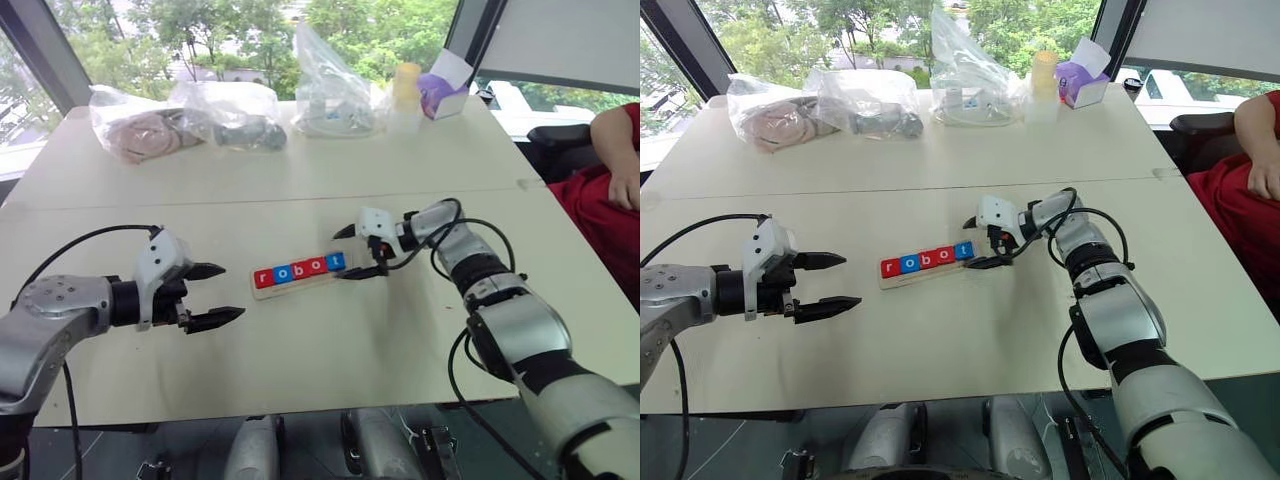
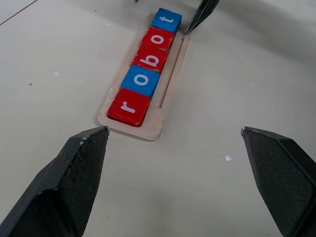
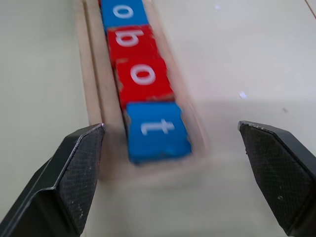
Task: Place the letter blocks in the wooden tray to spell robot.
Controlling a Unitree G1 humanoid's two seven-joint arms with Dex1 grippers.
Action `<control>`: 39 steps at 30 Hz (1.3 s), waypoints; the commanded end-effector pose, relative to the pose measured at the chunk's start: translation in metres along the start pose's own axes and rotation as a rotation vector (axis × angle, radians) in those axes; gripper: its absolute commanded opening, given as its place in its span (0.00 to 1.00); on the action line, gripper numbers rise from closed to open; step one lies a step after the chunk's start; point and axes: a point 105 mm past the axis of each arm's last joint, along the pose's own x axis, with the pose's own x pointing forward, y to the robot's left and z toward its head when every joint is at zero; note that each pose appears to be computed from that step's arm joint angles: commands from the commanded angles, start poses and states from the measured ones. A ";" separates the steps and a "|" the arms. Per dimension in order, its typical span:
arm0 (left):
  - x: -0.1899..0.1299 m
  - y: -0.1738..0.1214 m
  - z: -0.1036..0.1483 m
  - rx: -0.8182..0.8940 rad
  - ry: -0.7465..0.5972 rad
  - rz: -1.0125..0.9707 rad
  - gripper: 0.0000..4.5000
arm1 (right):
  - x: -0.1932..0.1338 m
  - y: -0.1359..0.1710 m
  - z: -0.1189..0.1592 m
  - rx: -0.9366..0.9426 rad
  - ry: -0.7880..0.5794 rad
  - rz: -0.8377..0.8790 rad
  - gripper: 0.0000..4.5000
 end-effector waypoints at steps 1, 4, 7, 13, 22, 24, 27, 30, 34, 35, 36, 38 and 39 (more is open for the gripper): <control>-0.003 0.001 0.006 0.035 -0.006 0.011 1.00 | -0.015 -0.010 0.006 -0.051 -0.002 -0.048 0.99; -0.002 0.002 0.006 0.035 -0.006 0.010 1.00 | -0.021 -0.015 0.003 -0.055 0.011 -0.099 0.99; -0.001 0.003 0.007 0.038 -0.006 0.007 1.00 | -0.022 -0.019 0.003 -0.050 0.012 -0.134 0.99; 0.001 0.004 0.008 0.042 -0.009 0.002 1.00 | -0.014 -0.022 0.010 -0.043 -0.017 -0.157 0.99; 0.002 0.003 0.007 0.042 -0.003 0.003 1.00 | 0.002 -0.026 0.020 -0.022 -0.062 -0.187 0.99; 0.002 0.003 0.006 0.042 -0.002 0.003 1.00 | 0.003 -0.025 0.019 -0.025 -0.056 -0.186 0.99; 0.001 0.003 0.006 0.040 0.001 0.008 1.00 | 0.002 -0.025 0.017 -0.022 -0.049 -0.185 0.99; 0.000 0.003 0.005 0.039 0.003 0.010 1.00 | -0.002 -0.027 0.015 -0.032 -0.037 -0.201 0.99; 0.000 0.004 0.004 0.036 0.005 0.012 1.00 | -0.012 -0.033 0.012 -0.036 -0.029 -0.251 0.99; 0.000 0.004 0.004 0.036 0.006 0.012 1.00 | -0.013 -0.033 0.013 -0.036 -0.032 -0.253 0.99; 0.000 0.004 0.004 0.035 0.006 0.012 1.00 | -0.014 -0.033 0.013 -0.036 -0.034 -0.256 0.99; 0.000 0.005 0.004 0.035 0.005 0.014 1.00 | -0.017 -0.034 0.012 -0.036 -0.030 -0.267 0.99; -0.001 0.006 0.004 0.038 0.002 0.020 1.00 | -0.022 -0.034 0.009 -0.030 -0.028 -0.274 0.99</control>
